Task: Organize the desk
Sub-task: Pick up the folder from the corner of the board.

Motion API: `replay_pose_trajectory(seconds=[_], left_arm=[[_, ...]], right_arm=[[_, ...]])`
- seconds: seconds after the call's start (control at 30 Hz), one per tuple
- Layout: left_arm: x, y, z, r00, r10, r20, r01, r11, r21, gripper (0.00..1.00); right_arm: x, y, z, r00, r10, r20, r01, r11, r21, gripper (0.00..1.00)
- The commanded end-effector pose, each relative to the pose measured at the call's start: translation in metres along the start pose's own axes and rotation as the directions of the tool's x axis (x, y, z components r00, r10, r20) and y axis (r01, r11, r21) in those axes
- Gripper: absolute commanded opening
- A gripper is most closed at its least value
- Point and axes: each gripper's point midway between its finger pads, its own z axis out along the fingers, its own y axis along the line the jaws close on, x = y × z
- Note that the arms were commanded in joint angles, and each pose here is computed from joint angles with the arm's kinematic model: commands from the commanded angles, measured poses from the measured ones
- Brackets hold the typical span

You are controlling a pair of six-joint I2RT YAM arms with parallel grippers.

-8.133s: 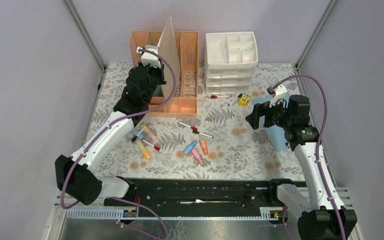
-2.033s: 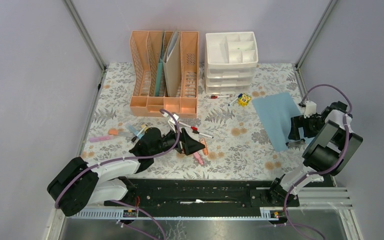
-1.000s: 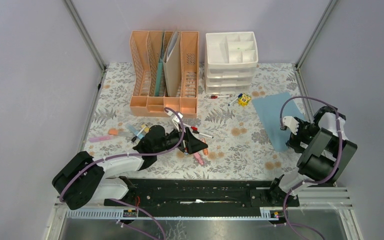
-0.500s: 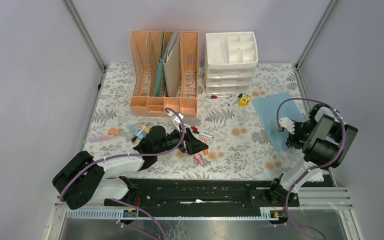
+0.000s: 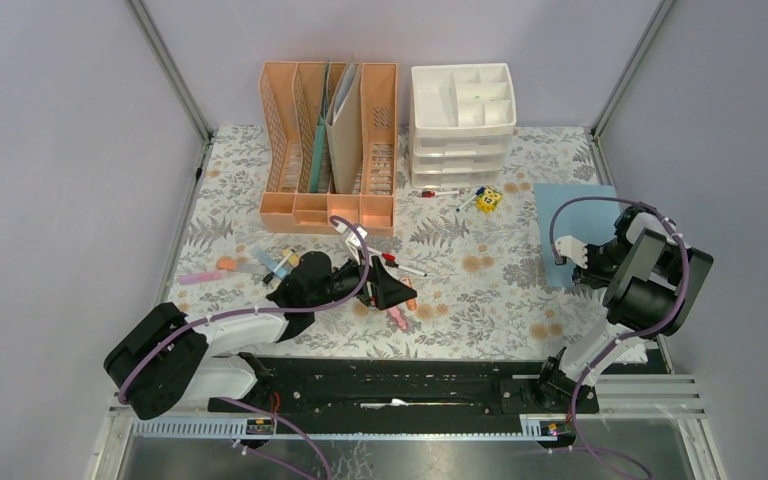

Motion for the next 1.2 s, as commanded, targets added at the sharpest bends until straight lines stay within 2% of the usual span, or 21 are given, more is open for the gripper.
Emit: replay_pose_trajectory(seconds=[0.0, 0.23, 0.4, 0.47, 0.5, 0.7, 0.93, 1.17], left_arm=[[-0.016, -0.018, 0.000, 0.998, 0.037, 0.057, -0.040, 0.998, 0.051, 0.99], [-0.015, -0.021, -0.001, 0.998, 0.036, 0.057, -0.039, 0.997, 0.062, 0.99], [-0.014, -0.029, -0.001, 0.998, 0.012, 0.067, -0.018, 0.995, 0.098, 0.99], [-0.013, -0.033, 0.000, 0.998, -0.012, 0.066, 0.005, 0.993, 0.117, 0.99], [-0.013, -0.037, 0.002, 0.997, -0.022, 0.069, 0.013, 0.990, 0.137, 0.99], [-0.013, -0.051, 0.010, 0.983, -0.161, 0.086, 0.137, 0.962, 0.237, 0.99], [-0.010, -0.061, 0.032, 0.926, -0.372, 0.064, 0.330, 0.881, 0.340, 0.99], [0.006, -0.052, 0.070, 0.884, -0.466, 0.029, 0.434, 0.842, 0.320, 0.99]], right_arm=[[-0.010, 0.030, 0.006, 1.000, -0.004, 0.030, 0.007, 0.996, -0.094, 0.21], [-0.027, 0.042, -0.008, 0.997, -0.006, 0.076, 0.013, 0.996, -0.090, 0.09], [-0.024, 0.018, -0.036, 0.999, -0.033, 0.036, 0.033, 0.999, 0.012, 0.09], [-0.059, 0.047, -0.045, 0.981, 0.047, 0.190, -0.031, 0.996, -0.082, 0.01], [-0.065, 0.050, -0.051, 0.976, 0.057, 0.212, -0.040, 0.995, -0.087, 0.00], [-0.096, 0.069, -0.071, 0.951, 0.089, 0.295, -0.058, 0.992, -0.112, 0.00], [-0.143, 0.104, -0.080, 0.905, 0.141, 0.401, -0.069, 0.979, -0.189, 0.00], [-0.180, 0.136, -0.079, 0.876, 0.187, 0.444, -0.060, 0.957, -0.284, 0.00]])
